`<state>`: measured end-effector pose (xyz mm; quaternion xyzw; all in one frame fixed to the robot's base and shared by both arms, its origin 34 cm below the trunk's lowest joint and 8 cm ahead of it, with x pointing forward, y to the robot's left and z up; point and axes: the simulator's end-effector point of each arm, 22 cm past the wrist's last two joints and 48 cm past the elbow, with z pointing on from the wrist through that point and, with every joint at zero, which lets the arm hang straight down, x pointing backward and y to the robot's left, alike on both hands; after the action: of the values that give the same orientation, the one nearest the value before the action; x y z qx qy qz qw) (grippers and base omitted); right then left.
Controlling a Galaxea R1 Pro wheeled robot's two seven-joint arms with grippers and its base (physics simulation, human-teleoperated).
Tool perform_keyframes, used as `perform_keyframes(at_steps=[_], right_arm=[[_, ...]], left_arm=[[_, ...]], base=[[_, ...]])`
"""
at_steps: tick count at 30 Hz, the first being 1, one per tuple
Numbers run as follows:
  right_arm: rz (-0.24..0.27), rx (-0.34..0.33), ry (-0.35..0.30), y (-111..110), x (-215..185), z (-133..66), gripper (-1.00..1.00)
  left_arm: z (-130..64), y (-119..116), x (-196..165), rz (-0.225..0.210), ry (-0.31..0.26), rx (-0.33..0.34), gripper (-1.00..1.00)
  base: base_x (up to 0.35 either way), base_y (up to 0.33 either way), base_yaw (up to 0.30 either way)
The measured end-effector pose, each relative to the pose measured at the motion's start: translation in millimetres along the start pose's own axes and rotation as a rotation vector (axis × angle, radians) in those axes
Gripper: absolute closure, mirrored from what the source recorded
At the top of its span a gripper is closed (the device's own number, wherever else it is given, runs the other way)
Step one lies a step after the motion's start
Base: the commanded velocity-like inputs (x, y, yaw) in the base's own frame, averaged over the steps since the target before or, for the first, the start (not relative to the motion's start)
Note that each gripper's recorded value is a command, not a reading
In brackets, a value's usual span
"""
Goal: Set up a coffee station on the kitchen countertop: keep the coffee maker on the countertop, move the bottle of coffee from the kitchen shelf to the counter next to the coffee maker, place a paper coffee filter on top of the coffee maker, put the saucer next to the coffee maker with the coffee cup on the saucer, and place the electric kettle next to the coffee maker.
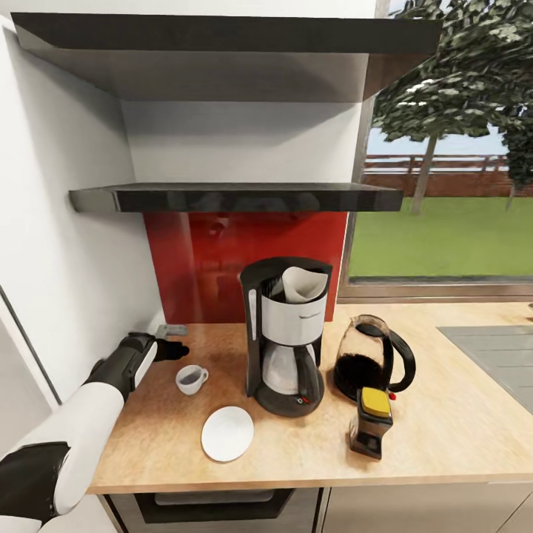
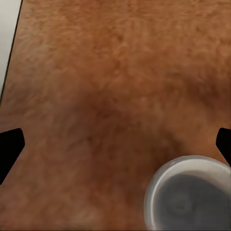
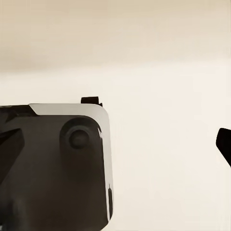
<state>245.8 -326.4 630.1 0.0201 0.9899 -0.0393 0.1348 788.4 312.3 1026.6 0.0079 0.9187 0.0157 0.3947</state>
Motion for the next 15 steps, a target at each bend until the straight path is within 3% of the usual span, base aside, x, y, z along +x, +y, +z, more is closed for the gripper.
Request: perform_keyframes(at_steps=[15], right_arm=[[0.000, 0.000, 0.000, 0.1, 0.0, 0.0, -1.00]], left_arm=[[10.0, -6.8, 33.7, -0.024, 0.067, 0.024, -1.00]], base=[[0.000, 0.000, 0.000]])
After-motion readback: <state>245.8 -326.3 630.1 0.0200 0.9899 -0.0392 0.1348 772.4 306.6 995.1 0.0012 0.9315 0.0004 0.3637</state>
